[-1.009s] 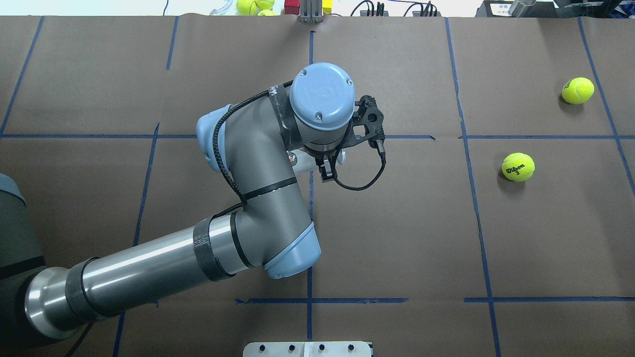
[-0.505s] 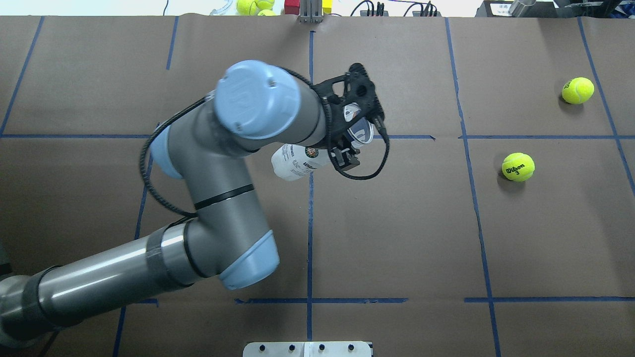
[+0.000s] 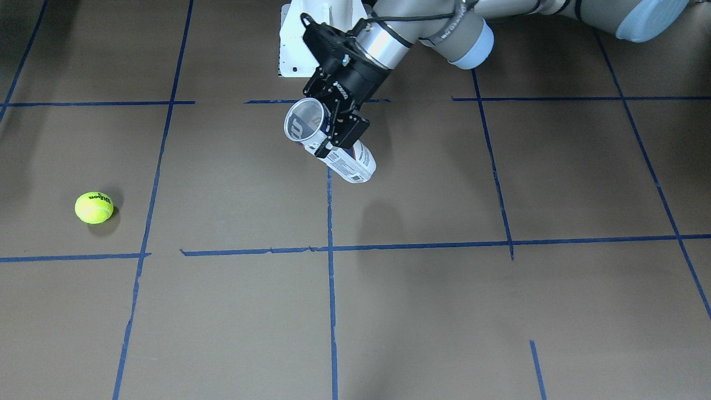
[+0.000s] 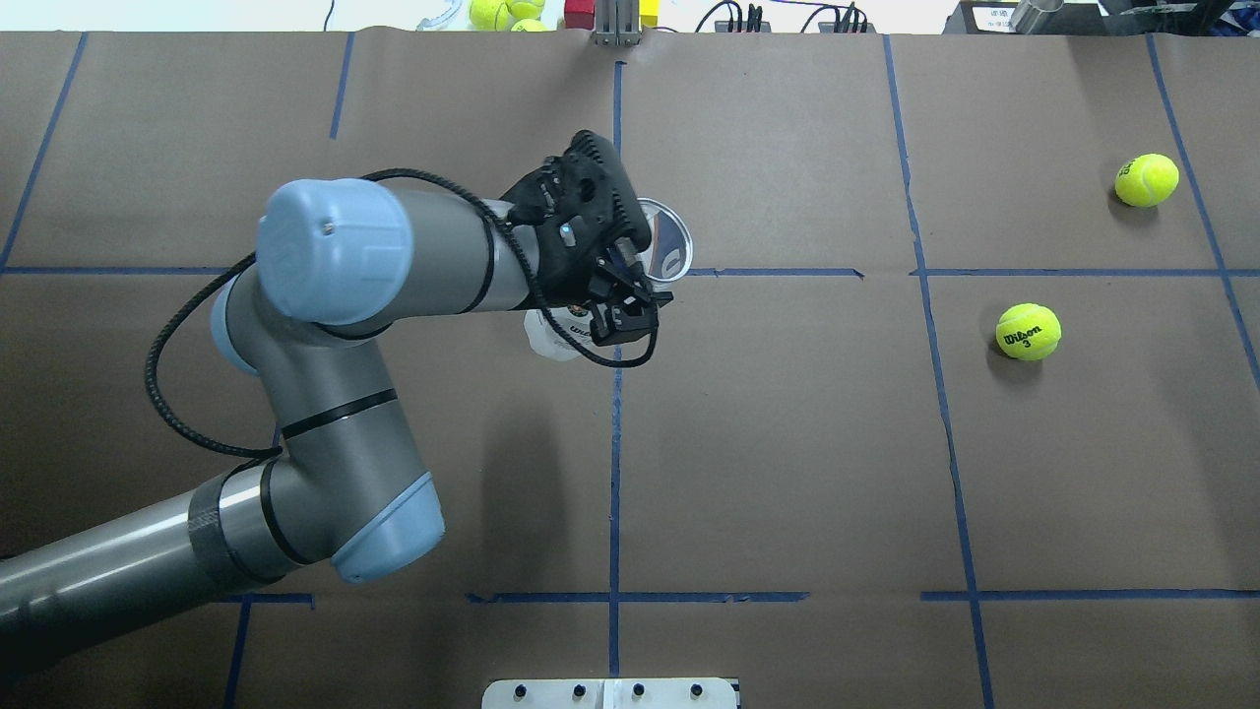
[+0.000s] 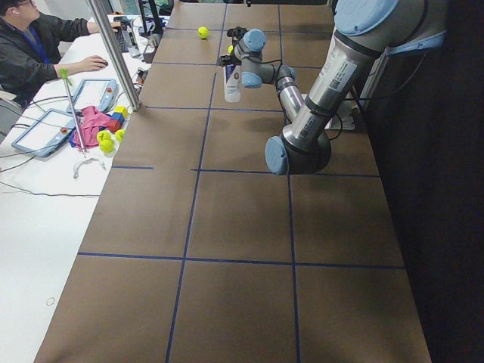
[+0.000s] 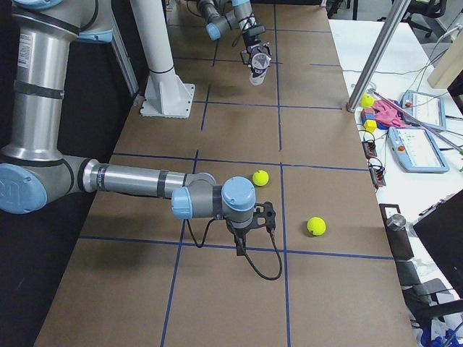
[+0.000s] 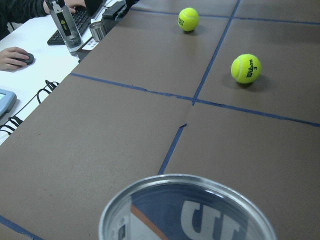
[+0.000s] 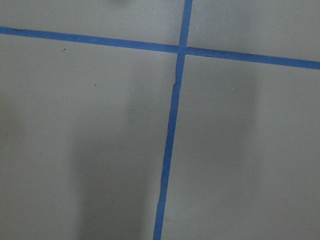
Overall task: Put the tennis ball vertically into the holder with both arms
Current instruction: 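Lift the tube with the left gripper and turn it upright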
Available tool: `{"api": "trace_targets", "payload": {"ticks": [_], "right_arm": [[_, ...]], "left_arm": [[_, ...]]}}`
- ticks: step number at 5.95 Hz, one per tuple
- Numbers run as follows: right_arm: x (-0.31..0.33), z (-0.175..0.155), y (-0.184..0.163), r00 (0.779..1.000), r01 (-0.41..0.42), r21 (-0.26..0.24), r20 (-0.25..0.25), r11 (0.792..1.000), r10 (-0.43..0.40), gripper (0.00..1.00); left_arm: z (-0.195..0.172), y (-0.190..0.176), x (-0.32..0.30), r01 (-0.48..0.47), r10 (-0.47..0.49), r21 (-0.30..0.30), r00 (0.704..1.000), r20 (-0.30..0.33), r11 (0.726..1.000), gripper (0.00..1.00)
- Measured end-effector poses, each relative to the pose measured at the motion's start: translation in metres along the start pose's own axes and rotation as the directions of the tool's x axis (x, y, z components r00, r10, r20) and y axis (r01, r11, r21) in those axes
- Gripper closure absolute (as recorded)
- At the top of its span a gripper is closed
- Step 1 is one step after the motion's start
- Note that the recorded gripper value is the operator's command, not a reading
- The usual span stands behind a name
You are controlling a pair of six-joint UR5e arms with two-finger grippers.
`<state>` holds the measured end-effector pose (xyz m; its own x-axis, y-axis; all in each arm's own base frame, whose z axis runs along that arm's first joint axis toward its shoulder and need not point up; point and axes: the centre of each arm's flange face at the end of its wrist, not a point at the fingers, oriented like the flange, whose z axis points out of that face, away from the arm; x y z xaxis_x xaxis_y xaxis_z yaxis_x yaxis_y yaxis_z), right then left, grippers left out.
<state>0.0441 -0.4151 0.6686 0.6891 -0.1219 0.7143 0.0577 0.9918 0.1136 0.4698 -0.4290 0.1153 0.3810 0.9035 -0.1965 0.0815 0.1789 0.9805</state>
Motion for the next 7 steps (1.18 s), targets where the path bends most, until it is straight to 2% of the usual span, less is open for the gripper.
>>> {"api": "trace_targets", "payload": {"ticks": [2, 4, 6, 7], "right_arm": [[0.0, 0.0, 0.0, 1.0, 0.001, 0.001, 0.0, 1.0, -0.001, 0.0], [0.0, 0.0, 0.0, 1.0, -0.001, -0.001, 0.0, 1.0, 0.001, 0.0], [0.0, 0.0, 0.0, 1.0, 0.0, 0.0, 0.0, 1.0, 0.0, 0.0], [-0.001, -0.001, 0.0, 1.0, 0.001, 0.001, 0.0, 1.0, -0.001, 0.0]], "left_arm": [[-0.01, 0.008, 0.001, 0.054, -0.047, 0.161, 0.998, -0.043, 0.985, 0.22], [0.001, 0.033, -0.005, 0.103, -0.078, 0.304, 0.993, -0.093, 0.947, 0.22], [0.02, 0.072, -0.017, 0.149, -0.117, 0.398, 0.988, -0.105, 0.905, 0.22], [0.03, 0.092, -0.023, 0.158, -0.124, 0.423, 0.986, -0.108, 0.892, 0.22]]}}
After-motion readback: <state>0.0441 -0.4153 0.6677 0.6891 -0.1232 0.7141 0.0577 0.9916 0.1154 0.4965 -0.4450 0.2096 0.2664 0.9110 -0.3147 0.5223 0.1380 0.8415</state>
